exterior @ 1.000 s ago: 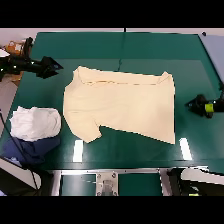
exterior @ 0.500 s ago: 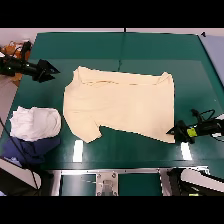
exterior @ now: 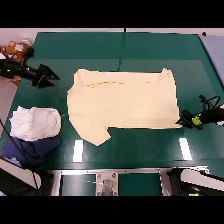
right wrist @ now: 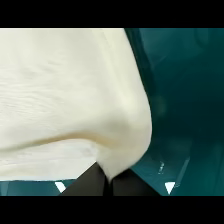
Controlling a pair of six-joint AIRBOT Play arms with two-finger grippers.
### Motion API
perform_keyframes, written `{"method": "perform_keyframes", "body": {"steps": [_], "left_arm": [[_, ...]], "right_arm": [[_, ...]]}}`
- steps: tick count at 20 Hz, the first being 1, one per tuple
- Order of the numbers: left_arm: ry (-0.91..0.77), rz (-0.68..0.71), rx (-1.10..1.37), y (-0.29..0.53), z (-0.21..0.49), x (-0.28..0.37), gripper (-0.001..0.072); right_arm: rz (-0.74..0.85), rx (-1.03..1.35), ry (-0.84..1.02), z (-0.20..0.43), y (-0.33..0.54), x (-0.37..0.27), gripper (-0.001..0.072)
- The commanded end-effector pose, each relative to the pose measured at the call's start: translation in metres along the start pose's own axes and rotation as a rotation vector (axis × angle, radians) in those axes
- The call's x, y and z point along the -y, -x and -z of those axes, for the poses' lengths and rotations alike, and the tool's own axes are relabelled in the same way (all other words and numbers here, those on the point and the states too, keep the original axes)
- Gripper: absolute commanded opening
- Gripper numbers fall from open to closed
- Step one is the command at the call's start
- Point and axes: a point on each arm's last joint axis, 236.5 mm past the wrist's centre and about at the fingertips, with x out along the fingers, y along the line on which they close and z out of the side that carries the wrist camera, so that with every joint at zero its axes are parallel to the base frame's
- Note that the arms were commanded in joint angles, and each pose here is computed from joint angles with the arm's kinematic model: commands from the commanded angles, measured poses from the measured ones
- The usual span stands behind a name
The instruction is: Fold the shirts.
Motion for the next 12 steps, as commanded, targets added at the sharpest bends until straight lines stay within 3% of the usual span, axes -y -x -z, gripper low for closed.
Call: {"method": "perform_keyframes", "body": {"steps": [1,6,12], "left_arm": [[0.143,-0.019,-0.205,-0.021,0.054,-0.015,0.0620],[0.238,-0.078,-0.412,-0.078,0.136,-0.026,0.0619],[0.249,-0.229,-0.397,-0.116,0.172,-0.040,0.0619]], "right_arm": [[0.014,0.095,-0.021,-0.026,0.018,0.013,0.0012],[0.024,0.127,-0.013,-0.032,0.021,0.020,0.0012],[0.025,0.138,0.001,-0.035,0.021,0.020,0.0012]]}}
